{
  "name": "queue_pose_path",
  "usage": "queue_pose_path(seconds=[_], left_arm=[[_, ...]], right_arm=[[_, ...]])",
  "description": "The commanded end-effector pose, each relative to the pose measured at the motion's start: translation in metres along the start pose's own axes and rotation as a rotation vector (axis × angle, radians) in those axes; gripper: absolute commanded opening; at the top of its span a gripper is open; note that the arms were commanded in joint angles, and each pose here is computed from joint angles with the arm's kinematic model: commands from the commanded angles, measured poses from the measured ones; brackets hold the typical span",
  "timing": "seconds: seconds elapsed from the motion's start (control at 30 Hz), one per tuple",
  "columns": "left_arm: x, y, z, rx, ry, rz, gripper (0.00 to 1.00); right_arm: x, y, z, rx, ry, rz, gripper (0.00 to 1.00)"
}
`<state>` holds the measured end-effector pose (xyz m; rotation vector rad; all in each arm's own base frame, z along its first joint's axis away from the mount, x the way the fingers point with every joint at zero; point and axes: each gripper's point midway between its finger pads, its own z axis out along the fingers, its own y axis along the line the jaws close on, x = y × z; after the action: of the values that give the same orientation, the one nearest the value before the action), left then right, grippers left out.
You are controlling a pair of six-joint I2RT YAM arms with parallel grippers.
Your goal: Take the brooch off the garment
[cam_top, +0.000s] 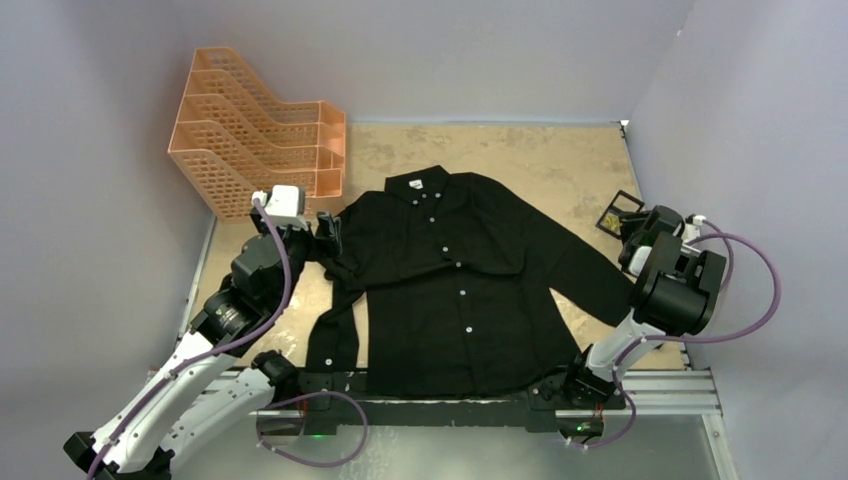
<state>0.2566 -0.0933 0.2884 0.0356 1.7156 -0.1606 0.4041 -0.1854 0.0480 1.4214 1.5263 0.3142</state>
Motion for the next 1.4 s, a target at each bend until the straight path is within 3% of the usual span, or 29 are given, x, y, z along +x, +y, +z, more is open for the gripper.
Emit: queue_pose_path(seconds=[0.0,0.3,0.43,0.67,0.8,1.0,1.2,1.37], left_arm=[[-0.002,-0.002,-0.002,0.018,-0.015,0.014,0.8],[-0.005,0.001,-0.005,0.014,-0.024,0.004,0.8],[-0.009,0.007,-0.006,-0.005,-0.033,-0.009,0.8],[-0.015,0.013,-0.009,-0.017,-0.054,-0.031,0.8],[-0.017,0.02,-0.011,-0.05,-0.064,-0.038,0.82],[-0.036,0.036,-0.029,-0.102,-0.119,-0.081,0.88],[-0.051,0.056,-0.055,-0.147,-0.181,-0.109,0.94],[-0.053,0.066,-0.071,-0.156,-0.232,-0.14,0.97]], right_arm=[[-0.017,0.002,-0.006,0.077,-0.013,-0.091,0.5],[-0.045,0.023,-0.039,0.096,-0.051,-0.262,0.72],[-0.06,0.048,-0.075,0.043,-0.078,-0.358,0.85],[-0.054,0.108,-0.144,-0.156,-0.102,-0.465,0.98],[-0.037,0.144,-0.18,-0.307,-0.068,-0.45,0.98],[-0.05,0.188,-0.257,-0.484,-0.117,-0.479,0.98],[-0.071,0.202,-0.325,-0.513,-0.273,-0.59,0.98],[-0.067,0.19,-0.359,-0.551,-0.311,-0.627,0.98]])
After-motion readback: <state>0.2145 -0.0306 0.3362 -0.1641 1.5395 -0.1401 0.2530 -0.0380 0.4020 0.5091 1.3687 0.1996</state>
